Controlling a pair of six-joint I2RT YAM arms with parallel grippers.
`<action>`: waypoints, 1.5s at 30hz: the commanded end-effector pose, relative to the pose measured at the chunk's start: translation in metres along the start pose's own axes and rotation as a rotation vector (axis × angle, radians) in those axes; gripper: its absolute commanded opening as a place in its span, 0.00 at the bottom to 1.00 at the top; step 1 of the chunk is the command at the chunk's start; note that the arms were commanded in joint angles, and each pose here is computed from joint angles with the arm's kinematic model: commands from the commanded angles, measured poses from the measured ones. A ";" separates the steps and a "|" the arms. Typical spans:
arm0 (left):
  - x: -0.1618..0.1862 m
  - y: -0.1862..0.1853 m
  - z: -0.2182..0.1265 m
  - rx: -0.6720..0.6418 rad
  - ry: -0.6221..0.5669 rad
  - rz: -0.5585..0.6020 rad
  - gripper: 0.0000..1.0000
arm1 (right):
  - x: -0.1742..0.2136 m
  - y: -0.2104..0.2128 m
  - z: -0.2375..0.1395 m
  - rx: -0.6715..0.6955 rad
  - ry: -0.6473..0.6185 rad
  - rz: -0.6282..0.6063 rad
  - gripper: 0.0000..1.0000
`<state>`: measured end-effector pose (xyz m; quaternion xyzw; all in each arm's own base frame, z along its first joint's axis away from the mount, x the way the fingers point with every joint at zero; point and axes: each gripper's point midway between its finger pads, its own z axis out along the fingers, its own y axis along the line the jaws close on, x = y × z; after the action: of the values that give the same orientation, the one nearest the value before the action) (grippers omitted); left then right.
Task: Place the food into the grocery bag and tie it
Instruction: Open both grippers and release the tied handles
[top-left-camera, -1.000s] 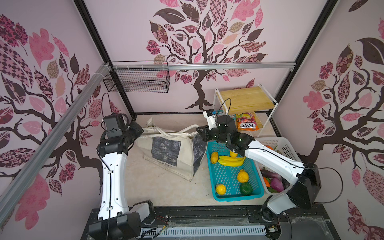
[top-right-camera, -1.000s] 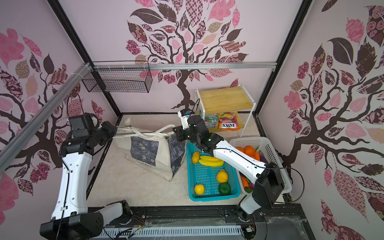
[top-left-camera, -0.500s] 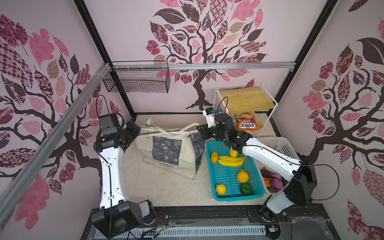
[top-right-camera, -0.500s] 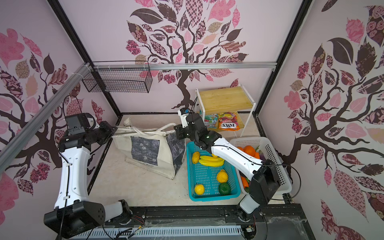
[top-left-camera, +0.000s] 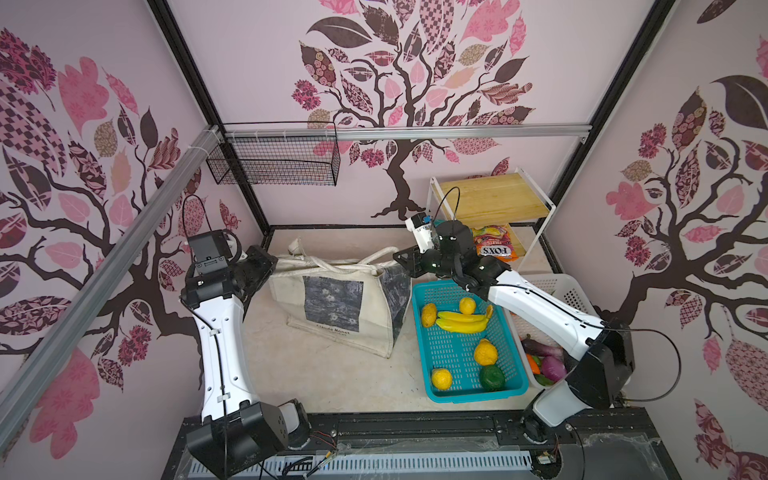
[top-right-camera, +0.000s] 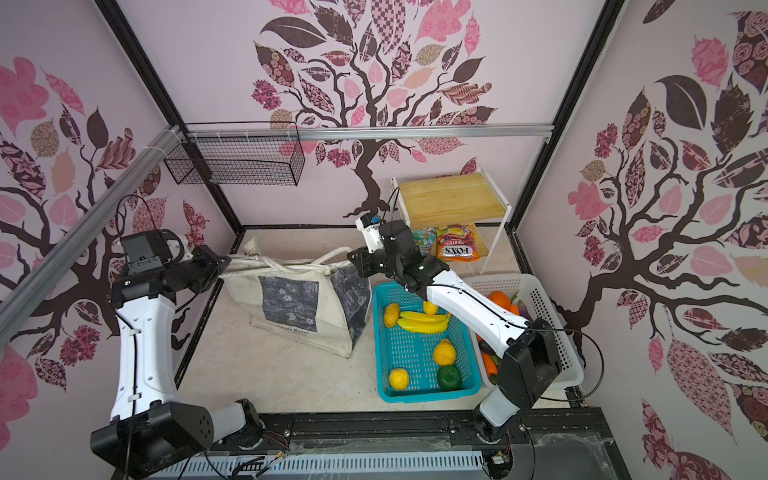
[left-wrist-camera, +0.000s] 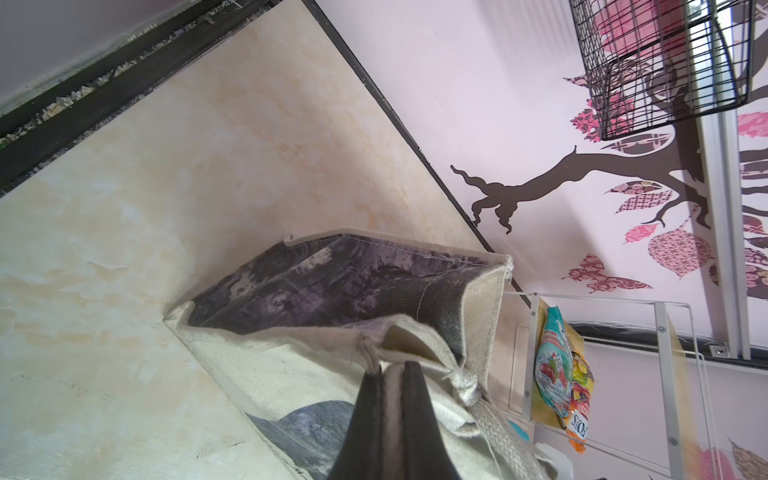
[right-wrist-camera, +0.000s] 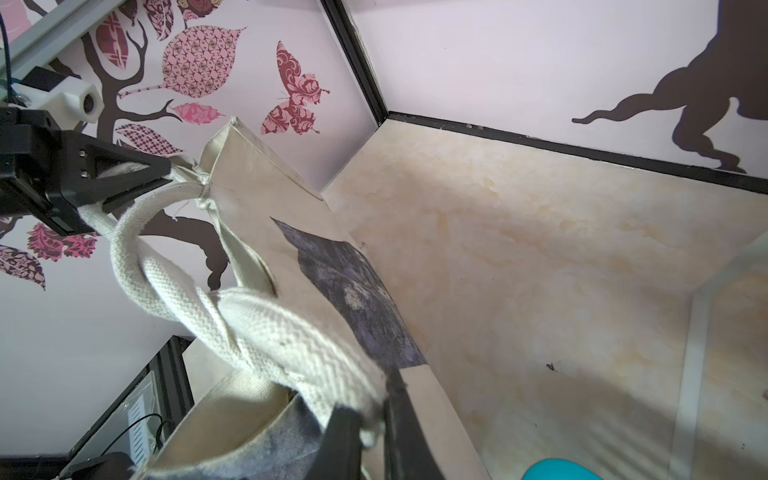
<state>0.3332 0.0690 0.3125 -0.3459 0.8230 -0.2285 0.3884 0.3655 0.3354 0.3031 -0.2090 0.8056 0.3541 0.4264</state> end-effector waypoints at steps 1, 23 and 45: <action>-0.094 0.064 -0.042 -0.294 -0.433 0.014 0.00 | 0.001 -0.144 -0.065 0.508 -0.004 0.096 0.00; -0.064 0.034 -0.004 -0.039 -0.248 0.063 0.00 | -0.013 -0.087 -0.042 0.295 -0.025 -0.010 0.07; -0.042 0.018 -0.024 0.021 -0.218 0.066 0.86 | -0.035 -0.013 -0.095 0.106 -0.139 -0.116 0.75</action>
<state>0.3361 0.1151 0.3293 -0.3447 0.7841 -0.2024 0.4747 0.3554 0.2650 0.3537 -0.2060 0.7846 0.2980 0.5032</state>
